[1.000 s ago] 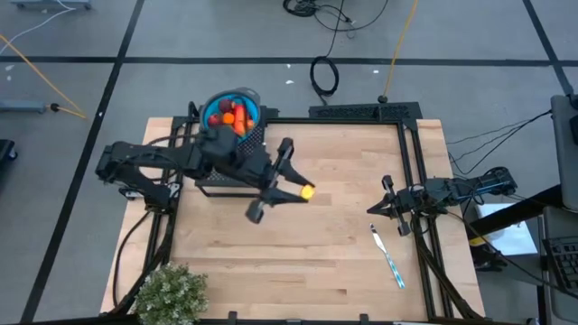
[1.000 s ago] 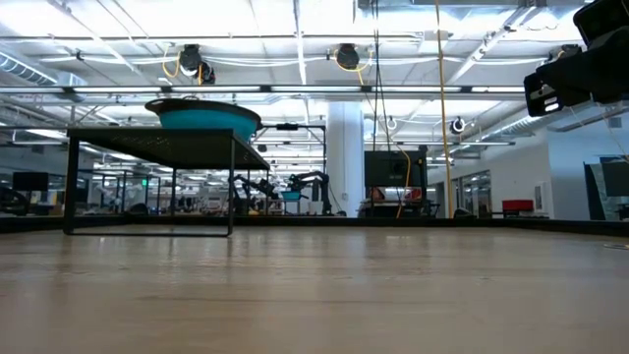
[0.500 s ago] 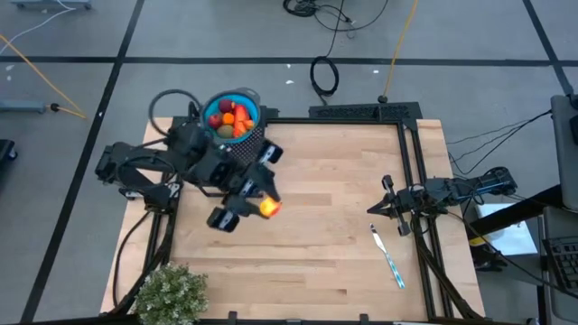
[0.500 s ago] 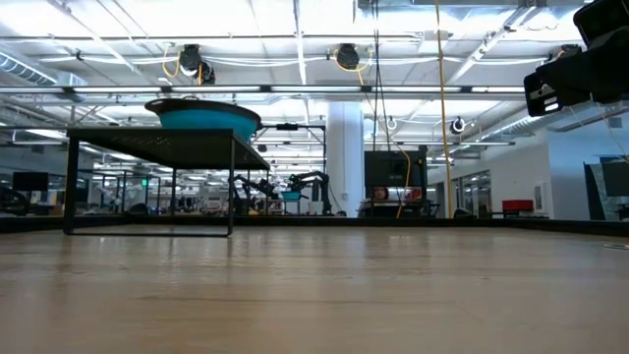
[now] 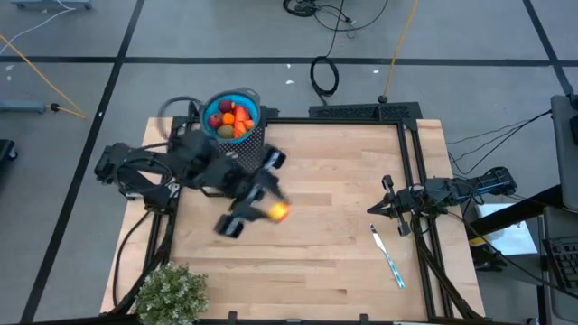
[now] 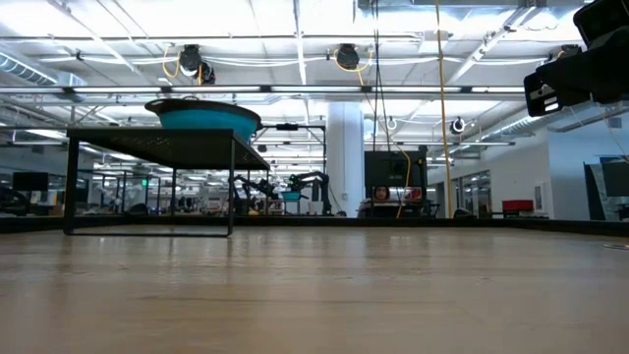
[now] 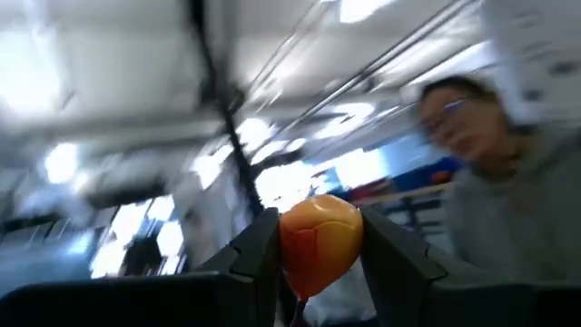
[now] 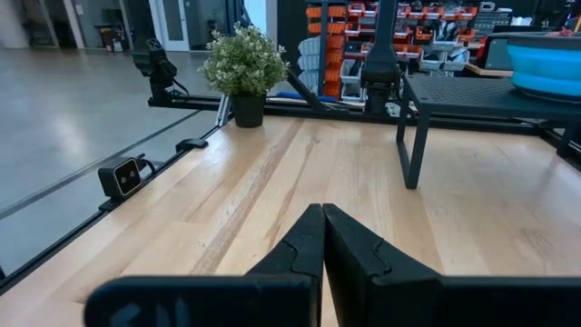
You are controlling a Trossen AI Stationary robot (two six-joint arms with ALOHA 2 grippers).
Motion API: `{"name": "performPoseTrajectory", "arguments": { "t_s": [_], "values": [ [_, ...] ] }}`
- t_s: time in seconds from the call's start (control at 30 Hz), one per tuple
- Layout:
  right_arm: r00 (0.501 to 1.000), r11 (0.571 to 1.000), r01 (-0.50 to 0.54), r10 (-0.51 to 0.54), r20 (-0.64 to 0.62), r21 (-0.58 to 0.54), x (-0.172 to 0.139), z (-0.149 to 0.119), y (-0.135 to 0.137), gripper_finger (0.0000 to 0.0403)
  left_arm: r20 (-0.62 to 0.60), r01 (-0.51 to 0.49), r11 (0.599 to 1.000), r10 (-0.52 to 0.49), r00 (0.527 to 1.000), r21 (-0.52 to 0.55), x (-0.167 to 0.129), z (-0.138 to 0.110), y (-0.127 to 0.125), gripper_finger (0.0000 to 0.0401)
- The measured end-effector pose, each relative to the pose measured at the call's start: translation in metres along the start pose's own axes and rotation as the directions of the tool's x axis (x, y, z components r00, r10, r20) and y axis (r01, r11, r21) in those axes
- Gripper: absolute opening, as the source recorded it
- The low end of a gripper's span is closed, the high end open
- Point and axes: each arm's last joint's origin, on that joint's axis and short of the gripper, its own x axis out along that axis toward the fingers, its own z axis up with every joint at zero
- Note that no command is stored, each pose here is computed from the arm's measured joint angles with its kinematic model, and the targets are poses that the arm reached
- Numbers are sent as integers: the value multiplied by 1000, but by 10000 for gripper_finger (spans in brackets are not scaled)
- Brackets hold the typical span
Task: Pick & Place Fruit
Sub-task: Put the peach into the blue strainer bowl on the shelf
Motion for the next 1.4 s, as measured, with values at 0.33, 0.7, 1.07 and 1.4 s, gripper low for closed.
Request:
{"name": "performPoseTrajectory", "arguments": {
  "t_s": [0.33, 0.7, 1.07, 1.4],
  "values": [
    [1000, 1000, 0, 0, 0, 0, 0, 0, 0, 0, -779, -745, 608, 313, 544, -276, -47, -73, 16, 127],
    [1000, 1000, 3, -3, 0, 0, 0, 0, 0, 0, -979, -961, 258, 199, -46, 97, -121, -95, 28, 127],
    [1000, 1000, 7, -7, 0, 0, 0, 0, 0, 0, -846, -838, 216, 322, -424, 502, -189, -86, 73, 127],
    [1000, 1000, 8, -8, 0, 0, 0, 0, 0, 0, -797, -816, 61, 265, -542, 575, -268, -64, 113, 127]
  ]
}}
